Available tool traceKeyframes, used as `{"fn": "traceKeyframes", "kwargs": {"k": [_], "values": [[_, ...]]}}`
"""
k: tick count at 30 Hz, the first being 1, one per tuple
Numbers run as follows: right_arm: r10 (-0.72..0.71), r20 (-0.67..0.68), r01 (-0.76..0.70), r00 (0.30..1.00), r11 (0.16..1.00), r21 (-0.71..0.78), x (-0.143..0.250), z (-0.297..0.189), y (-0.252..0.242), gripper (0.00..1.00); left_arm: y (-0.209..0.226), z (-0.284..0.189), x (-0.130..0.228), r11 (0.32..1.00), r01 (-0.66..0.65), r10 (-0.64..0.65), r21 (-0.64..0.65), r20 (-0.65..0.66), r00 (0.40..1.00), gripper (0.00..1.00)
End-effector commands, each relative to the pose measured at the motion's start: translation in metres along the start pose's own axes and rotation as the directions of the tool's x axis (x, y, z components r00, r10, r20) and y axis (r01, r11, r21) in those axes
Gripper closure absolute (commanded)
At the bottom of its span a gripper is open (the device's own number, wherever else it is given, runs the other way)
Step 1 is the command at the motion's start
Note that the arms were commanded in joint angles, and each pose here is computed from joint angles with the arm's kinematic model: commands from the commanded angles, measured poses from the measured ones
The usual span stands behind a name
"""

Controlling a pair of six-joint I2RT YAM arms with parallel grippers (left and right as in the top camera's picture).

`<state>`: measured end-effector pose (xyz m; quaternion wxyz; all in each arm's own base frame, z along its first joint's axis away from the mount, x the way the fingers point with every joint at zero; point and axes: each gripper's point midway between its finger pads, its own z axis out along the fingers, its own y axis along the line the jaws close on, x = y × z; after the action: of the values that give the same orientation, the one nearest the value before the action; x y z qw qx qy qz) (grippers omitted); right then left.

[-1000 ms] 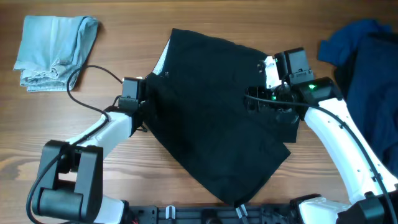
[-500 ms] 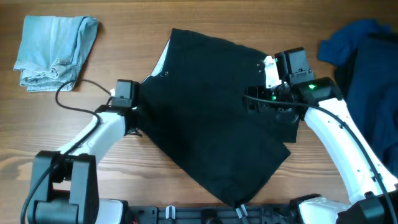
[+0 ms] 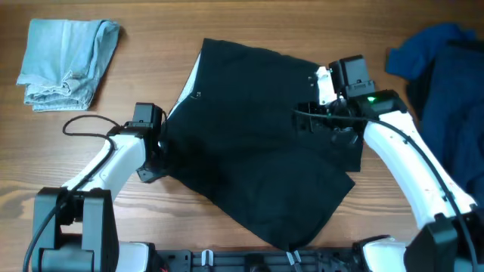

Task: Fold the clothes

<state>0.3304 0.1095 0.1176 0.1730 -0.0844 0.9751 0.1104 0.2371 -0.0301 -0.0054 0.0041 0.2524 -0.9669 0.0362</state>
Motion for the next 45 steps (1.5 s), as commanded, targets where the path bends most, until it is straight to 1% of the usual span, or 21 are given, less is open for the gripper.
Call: {"fn": "traceKeyframes", "kwargs": {"k": [1,4,7,8,10,11,13,14,15,17,18,19,20,22,23,24,27,30,37,41,45], "values": [[-0.007,-0.002,0.007,1.000,1.000,0.014,-0.009,0.018,-0.005,0.04,-0.014,0.000,0.018,0.995,0.023,-0.014,0.101,-0.087,0.996,0.96],[0.029,-0.005,-0.029,1.000,0.999,0.016,-0.012,0.029,-0.008,0.08,-0.054,-0.037,0.003,0.959,-0.035,0.050,0.281,-0.046,0.998,0.93],[0.093,0.005,-0.093,0.996,0.995,0.022,-0.016,0.026,-0.015,0.11,-0.084,-0.089,-0.019,0.915,-0.178,0.153,0.363,0.099,0.983,0.89],[0.126,0.004,-0.126,0.992,0.992,0.027,-0.017,0.023,-0.019,0.12,-0.097,-0.111,-0.029,0.889,-0.257,0.201,0.380,0.180,0.963,0.82],[0.185,0.000,-0.184,0.983,0.982,0.039,-0.018,0.018,-0.030,0.14,-0.115,-0.142,-0.045,0.849,-0.365,0.257,0.382,0.306,0.917,0.52],[0.219,-0.006,-0.219,0.976,0.974,0.053,-0.016,0.013,-0.041,0.16,-0.128,-0.160,-0.056,0.813,-0.448,0.298,0.373,0.393,0.870,0.44],[0.276,-0.012,-0.274,0.961,0.959,0.072,-0.013,0.009,-0.058,0.19,-0.141,-0.173,-0.070,0.774,-0.526,0.325,0.353,0.491,0.808,0.37],[0.306,-0.014,-0.304,0.952,0.949,0.082,-0.010,0.007,-0.067,0.21,-0.146,-0.175,-0.077,0.766,-0.539,0.319,0.350,0.521,0.792,0.37],[0.341,-0.017,-0.338,0.940,0.936,0.096,-0.007,0.005,-0.080,0.23,-0.155,-0.174,-0.085,0.754,-0.555,0.314,0.351,0.549,0.775,0.46],[0.366,-0.015,-0.362,0.931,0.925,0.112,-0.003,0.000,-0.098,0.27,-0.169,-0.166,-0.095,0.740,-0.574,0.316,0.351,0.571,0.758,0.53],[0.381,-0.007,-0.377,0.925,0.918,0.123,-0.001,-0.002,-0.109,0.30,-0.177,-0.158,-0.099,0.733,-0.582,0.322,0.351,0.575,0.752,0.64],[0.403,0.000,-0.399,0.915,0.907,0.132,0.000,-0.004,-0.120,0.42,-0.185,-0.149,-0.105,0.727,-0.590,0.325,0.351,0.581,0.746,0.75],[0.418,0.003,-0.414,0.909,0.900,0.137,0.002,-0.004,-0.127,0.56,-0.192,-0.140,-0.111,0.722,-0.596,0.327,0.352,0.586,0.742,0.80],[0.436,0.000,-0.432,0.900,0.890,0.145,0.005,-0.002,-0.136,0.80,-0.204,-0.123,-0.120,0.712,-0.607,0.330,0.353,0.595,0.733,0.91],[0.442,-0.006,-0.436,0.897,0.888,0.147,0.006,0.001,-0.138,0.87,-0.209,-0.115,-0.123,0.708,-0.612,0.334,0.353,0.597,0.730,0.94],[0.444,-0.014,-0.437,0.896,0.887,0.148,0.006,0.005,-0.139,0.90,-0.216,-0.103,-0.125,0.702,-0.619,0.341,0.353,0.597,0.726,0.96],[0.448,-0.034,-0.439,0.893,0.886,0.153,0.009,0.022,-0.144,0.95,-0.229,-0.074,-0.128,0.690,-0.632,0.359,0.353,0.592,0.722,0.96],[0.451,-0.043,-0.440,0.891,0.884,0.155,0.008,0.040,-0.150,0.96,-0.235,-0.052,-0.132,0.680,-0.649,0.379,0.341,0.594,0.709,0.96],[0.474,-0.119,-0.443,0.872,0.869,0.218,0.028,0.070,-0.163,0.96,-0.225,-0.003,-0.145,0.730,-0.630,0.408,0.266,0.570,0.713,0.96],[0.481,-0.139,-0.431,0.866,0.857,0.282,0.038,0.083,-0.175,0.96,-0.219,0.009,-0.152,0.753,-0.614,0.403,0.237,0.571,0.715,0.96],[0.490,-0.152,-0.435,0.859,0.853,0.289,0.043,0.104,-0.181,0.96,-0.216,0.022,-0.160,0.766,-0.602,0.395,0.225,0.575,0.717,0.96]]}}
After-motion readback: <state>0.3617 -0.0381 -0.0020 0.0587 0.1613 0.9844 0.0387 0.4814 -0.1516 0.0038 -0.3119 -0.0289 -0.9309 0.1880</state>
